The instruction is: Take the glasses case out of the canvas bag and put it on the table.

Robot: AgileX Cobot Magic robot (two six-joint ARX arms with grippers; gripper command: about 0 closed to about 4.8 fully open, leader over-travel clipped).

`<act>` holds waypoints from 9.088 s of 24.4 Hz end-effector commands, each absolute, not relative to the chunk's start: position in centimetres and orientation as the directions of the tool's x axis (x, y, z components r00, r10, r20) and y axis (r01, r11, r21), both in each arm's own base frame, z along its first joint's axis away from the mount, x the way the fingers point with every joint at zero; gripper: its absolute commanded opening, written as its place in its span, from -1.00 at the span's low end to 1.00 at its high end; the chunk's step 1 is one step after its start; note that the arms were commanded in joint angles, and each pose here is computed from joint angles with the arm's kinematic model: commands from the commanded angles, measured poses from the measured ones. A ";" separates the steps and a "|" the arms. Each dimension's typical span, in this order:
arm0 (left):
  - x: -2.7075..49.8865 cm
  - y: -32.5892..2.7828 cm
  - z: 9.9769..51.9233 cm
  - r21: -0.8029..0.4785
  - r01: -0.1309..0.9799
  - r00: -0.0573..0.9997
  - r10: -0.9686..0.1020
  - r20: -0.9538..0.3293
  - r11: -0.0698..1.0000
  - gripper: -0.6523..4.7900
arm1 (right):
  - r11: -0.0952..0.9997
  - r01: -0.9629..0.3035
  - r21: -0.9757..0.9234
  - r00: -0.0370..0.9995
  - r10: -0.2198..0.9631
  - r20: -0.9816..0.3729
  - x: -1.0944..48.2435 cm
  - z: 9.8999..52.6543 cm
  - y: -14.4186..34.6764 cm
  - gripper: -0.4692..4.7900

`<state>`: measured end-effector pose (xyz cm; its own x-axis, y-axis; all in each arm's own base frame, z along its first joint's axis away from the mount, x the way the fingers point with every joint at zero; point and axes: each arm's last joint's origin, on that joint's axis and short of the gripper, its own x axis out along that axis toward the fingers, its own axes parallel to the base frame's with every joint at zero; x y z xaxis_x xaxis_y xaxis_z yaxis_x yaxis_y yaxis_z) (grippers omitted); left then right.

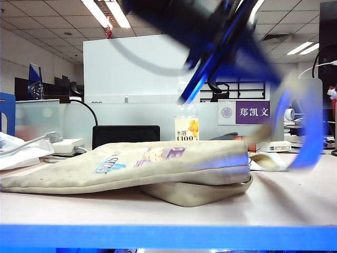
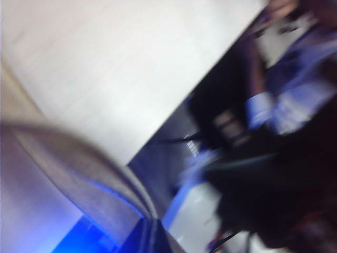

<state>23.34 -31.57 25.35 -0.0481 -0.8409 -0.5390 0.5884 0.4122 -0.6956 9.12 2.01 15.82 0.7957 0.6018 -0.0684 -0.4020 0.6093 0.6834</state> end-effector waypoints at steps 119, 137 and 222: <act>23.2 -37.2 28.9 -0.547 0.793 -0.117 -0.815 -0.567 0.267 0.60 | 0.924 -0.165 0.344 0.979 0.196 -0.058 5.8 26.4 0.4 0.14; 23.0 -41.1 19.9 -0.345 0.797 -0.072 -0.489 -0.869 0.495 0.61 | 0.968 -0.187 0.165 0.977 0.165 0.137 1.5 31.7 0.4 0.14; 25.1 -44.1 17.6 -0.386 0.576 -0.037 -0.449 -0.893 0.721 0.49 | 0.929 -0.327 0.174 0.945 0.327 0.027 1.0 30.5 0.6 0.14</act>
